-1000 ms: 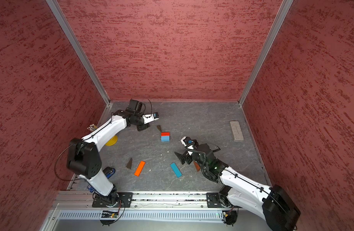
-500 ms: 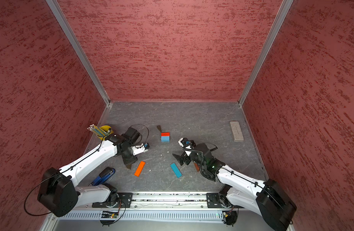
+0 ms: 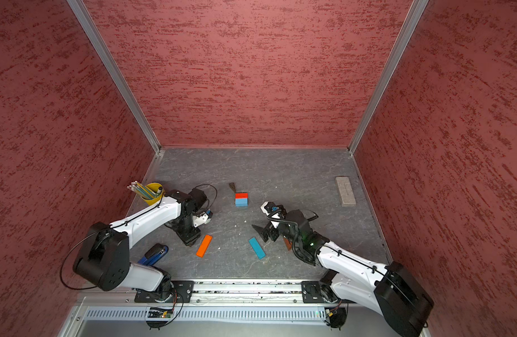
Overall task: Assemble a small pinwheel with building blocks
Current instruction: Pick up the building block from the center of the board.
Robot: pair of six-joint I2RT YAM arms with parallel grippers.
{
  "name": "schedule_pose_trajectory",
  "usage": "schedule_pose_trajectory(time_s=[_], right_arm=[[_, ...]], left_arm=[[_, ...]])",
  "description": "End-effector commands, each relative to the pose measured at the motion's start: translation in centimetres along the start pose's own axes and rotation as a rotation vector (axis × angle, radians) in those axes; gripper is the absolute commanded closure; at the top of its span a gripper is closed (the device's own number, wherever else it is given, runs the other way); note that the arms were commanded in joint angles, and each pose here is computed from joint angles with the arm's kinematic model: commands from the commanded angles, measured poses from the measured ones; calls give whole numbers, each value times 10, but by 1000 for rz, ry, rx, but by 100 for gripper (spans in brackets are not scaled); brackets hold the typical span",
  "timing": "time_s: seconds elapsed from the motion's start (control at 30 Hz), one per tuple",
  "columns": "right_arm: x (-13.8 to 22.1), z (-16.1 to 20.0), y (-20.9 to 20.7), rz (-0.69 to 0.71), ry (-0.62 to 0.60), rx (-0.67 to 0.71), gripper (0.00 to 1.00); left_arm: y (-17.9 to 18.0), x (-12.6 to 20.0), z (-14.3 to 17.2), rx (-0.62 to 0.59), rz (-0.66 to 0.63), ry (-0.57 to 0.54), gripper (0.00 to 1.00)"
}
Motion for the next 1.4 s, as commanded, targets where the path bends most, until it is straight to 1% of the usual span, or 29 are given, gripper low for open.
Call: schedule_pose_trajectory(time_s=[0.0,0.13,0.27,0.33,0.53,0.8,0.9,1.03,1.2,1.37], right_arm=[[2,-8,6,-23,-27,16,1],[1,-8,5,-21,-24,13,1],[-2,-9,6,-25,-14,10,1],[-3,-9,6,-25,-11,11,1],[-3,-11,6,-28,-8,9,1],[-5,-14,7,-35,-10,3,1],[-5,-14,7,-34,-7,1,1],[-6,-14,7,-34,-7,1,1],[-8,-14,7,-35,-3,-1,1],[-9,-14,6,-35,-1,-2,1]], left_arm=[[6,-4,-1,73,-30,1,37],[9,-13,-2,95,-39,-8,38],[9,-22,-3,113,-42,-11,42],[10,-26,-1,120,-41,-1,45],[13,-27,1,148,-36,-16,55],[20,-34,8,187,-42,4,60],[22,-35,9,191,-41,7,60],[21,-34,4,192,-26,-26,64],[21,-34,4,194,-16,-31,70],[20,-28,-2,194,5,-91,77]])
Point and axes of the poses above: each gripper's point midway between its finger pads, its own x axis back along the fingers, its own y axis along the line the jaws close on, z = x × y, the point moved 3 cm from there along x, back along the fingers, and after that the axes turned 10 degrees about -x, right-handed, at the moved point
